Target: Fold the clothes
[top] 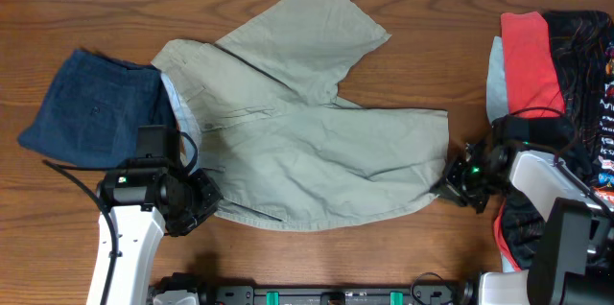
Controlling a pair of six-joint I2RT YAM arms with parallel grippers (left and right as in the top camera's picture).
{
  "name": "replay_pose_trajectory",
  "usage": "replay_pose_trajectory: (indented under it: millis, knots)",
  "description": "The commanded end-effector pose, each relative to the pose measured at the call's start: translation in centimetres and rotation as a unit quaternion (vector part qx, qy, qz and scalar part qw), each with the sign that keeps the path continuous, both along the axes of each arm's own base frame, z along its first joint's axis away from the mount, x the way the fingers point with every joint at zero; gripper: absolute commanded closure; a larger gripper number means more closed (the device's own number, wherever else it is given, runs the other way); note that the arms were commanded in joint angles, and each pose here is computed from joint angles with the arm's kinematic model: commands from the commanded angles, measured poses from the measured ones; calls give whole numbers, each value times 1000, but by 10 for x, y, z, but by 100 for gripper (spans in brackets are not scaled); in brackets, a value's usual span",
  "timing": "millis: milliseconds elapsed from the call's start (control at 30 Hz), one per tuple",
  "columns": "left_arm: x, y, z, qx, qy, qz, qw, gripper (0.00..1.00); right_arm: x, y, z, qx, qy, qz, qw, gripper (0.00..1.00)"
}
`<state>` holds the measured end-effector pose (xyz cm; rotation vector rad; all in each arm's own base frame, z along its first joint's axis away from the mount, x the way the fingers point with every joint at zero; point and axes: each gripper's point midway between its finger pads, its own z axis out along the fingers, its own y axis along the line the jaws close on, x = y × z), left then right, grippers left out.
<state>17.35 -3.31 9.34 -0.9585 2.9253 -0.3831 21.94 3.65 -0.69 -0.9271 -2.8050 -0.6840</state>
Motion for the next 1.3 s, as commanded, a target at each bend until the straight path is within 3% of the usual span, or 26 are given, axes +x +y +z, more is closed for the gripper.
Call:
replay_pose_trajectory:
  millis: [0,200,433,633,1000,1133,1267]
  knots:
    - [3,3,3,8,-7,-6,1000,94,-14,0,-12,-14,31,3,999,99]
    - [3,1,4,3,-12,-20,1000,94,9,-18,7,-41,8,-4,999,99]
    - [-5,-24,8,-48,-5,-60,997,94,39,-73,85,-118,-31,-45,992,99]
    - [-17,-42,8,-51,8,-114,992,94,23,-111,144,-169,-48,-88,980,99]
    - [-66,-61,21,-105,74,-143,981,94,-28,-132,187,-233,-62,-121,963,99]
    - [-72,-66,33,-125,41,-150,980,94,-22,-137,207,-247,-95,-113,958,99]
    - [-55,-66,44,-119,-27,-140,983,94,1,-134,227,-247,-158,-72,953,99]
